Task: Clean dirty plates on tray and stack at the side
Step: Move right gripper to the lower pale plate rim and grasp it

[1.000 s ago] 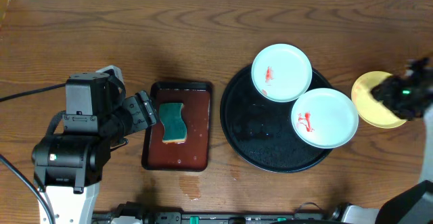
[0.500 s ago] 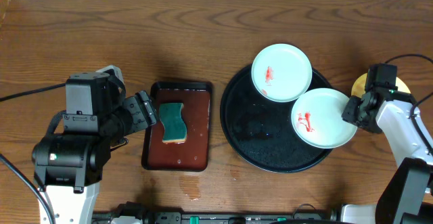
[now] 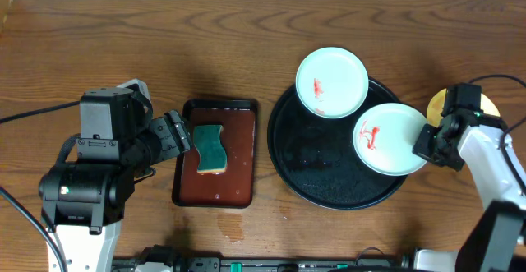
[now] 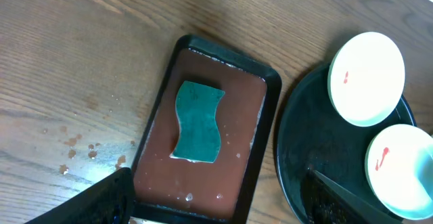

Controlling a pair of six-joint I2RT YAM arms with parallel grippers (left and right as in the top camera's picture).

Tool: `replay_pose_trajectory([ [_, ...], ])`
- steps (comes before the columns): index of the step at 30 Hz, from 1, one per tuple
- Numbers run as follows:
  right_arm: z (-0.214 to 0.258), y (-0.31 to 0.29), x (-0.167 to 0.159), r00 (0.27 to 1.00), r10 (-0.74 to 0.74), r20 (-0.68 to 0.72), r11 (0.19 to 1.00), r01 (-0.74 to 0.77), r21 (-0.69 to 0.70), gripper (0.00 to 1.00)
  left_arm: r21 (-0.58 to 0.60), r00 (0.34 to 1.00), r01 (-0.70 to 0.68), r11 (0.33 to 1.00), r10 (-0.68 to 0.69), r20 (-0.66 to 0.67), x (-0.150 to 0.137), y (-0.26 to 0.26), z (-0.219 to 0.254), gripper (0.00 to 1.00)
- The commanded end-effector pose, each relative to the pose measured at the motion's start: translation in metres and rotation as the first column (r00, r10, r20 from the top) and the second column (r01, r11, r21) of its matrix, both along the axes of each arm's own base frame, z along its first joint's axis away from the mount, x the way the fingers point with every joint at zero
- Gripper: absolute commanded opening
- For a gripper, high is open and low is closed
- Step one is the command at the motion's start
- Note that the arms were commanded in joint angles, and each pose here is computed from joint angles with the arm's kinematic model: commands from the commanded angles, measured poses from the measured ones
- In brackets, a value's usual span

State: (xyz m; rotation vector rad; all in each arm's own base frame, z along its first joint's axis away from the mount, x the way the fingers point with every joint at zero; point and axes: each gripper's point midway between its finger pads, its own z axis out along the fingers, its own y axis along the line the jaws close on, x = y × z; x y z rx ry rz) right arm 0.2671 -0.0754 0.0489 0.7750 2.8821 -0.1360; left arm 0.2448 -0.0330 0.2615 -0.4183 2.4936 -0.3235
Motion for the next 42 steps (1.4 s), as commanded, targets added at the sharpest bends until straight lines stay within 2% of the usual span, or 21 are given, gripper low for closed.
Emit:
replay_pose_trajectory([
  [1, 0.038, 0.011, 0.017, 0.988, 0.054, 0.142, 0.998, -0.059, 0.030, 0.01, 0.010, 1.000, 0.009, 1.000, -0.009, 0.015, 0.002, 0.001, 0.005, 0.79],
  [6, 0.071, 0.069, 0.027, 0.915, 0.248, 0.318, 0.933, -0.314, 0.175, 0.01, 0.010, 1.000, 0.009, 1.000, -0.009, 0.015, 0.002, 0.001, 0.005, 0.79],
  [10, 0.067, 0.107, 0.023, 0.880, 0.352, 0.320, 0.876, -0.430, 0.219, 0.01, 0.009, 1.000, 0.008, 1.000, -0.009, 0.015, 0.002, 0.001, 0.005, 0.79],
  [13, 0.048, 0.126, 0.016, 0.895, 0.359, 0.264, 0.872, -0.423, 0.247, 0.01, 0.009, 1.000, 0.009, 1.000, -0.009, 0.016, 0.002, 0.001, 0.005, 0.79],
  [20, -0.014, 0.145, -0.006, 0.975, 0.207, 0.075, 0.924, -0.220, 0.314, 0.01, 0.010, 1.000, 0.008, 1.000, -0.009, 0.015, 0.002, 0.001, 0.005, 0.79],
  [23, -0.025, 0.140, -0.009, 0.985, 0.170, 0.036, 0.943, -0.173, 0.284, 0.02, 0.009, 1.000, 0.008, 1.000, -0.009, 0.014, 0.002, 0.001, 0.005, 0.79],
  [26, -0.018, 0.140, 0.005, 0.951, 0.291, 0.106, 0.918, -0.309, 0.251, 0.26, 0.009, 1.000, 0.008, 1.000, -0.009, 0.014, 0.002, 0.001, 0.005, 0.79],
  [28, -0.007, 0.142, 0.016, 0.907, 0.391, 0.155, 0.883, -0.417, 0.214, 0.32, 0.009, 1.000, 0.008, 1.000, -0.009, 0.014, 0.002, 0.001, 0.005, 0.79],
  [32, 0.007, 0.143, 0.031, 0.823, 0.529, 0.208, 0.815, -0.561, 0.148, 0.30, 0.010, 1.000, 0.009, 1.000, -0.009, 0.013, 0.001, 0.001, 0.004, 0.79],
  [38, -0.013, 0.132, 0.026, 0.837, 0.531, 0.133, 0.830, -0.545, 0.120, 0.27, 0.030, 0.998, 0.064, 0.998, -0.063, -0.023, 0.002, -0.006, -0.007, 0.79],
  [42, -0.033, 0.137, 0.022, 0.840, 0.535, 0.088, 0.823, -0.542, 0.169, 0.22, 0.039, 0.988, 0.129, 0.991, -0.125, -0.088, 0.002, -0.019, -0.021, 0.79],
])
